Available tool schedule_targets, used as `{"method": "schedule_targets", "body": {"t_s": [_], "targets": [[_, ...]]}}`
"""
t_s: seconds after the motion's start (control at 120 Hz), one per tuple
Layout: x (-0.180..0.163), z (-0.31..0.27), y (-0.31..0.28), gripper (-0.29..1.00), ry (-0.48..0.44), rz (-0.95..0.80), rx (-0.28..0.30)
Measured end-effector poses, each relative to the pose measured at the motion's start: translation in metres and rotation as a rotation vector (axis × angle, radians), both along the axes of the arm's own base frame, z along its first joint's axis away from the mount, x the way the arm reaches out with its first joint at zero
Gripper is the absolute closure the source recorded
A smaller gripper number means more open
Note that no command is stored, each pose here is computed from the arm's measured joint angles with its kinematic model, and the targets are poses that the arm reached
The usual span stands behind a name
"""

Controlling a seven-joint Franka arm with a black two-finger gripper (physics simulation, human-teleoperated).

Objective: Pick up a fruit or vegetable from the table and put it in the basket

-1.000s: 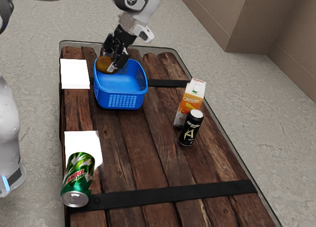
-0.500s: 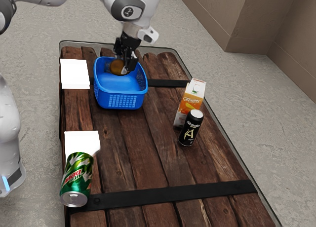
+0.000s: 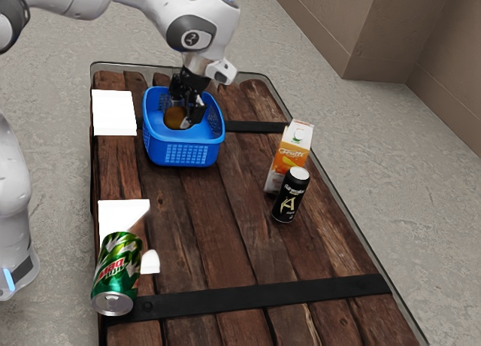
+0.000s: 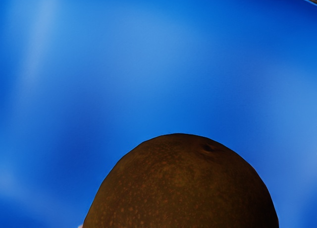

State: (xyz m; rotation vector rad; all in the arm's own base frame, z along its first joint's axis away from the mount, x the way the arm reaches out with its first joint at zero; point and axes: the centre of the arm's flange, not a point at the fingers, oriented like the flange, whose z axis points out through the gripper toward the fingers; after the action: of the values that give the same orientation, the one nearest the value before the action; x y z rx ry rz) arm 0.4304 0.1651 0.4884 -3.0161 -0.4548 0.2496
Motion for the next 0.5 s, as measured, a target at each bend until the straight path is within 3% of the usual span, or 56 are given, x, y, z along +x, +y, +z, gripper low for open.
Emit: {"method": "schedule_targets", "body": {"t_s": [0.108, 0.2, 0.358, 0.408, 0.5], "targets": [[0.001, -0.006, -0.002, 0.42, 0.004, 0.005, -0.008], [0.005, -0.006, -0.011, 0.27, 0.003, -0.012, -0.008], [0.006, 0.002, -0.015, 0.14, 0.0, -0.014, -0.012], [0.015, 0.039, -0.029, 0.12, -0.028, -0.036, -0.001], [0.027, 0.186, -0.069, 0.08, -0.184, -0.096, 0.047]]}}
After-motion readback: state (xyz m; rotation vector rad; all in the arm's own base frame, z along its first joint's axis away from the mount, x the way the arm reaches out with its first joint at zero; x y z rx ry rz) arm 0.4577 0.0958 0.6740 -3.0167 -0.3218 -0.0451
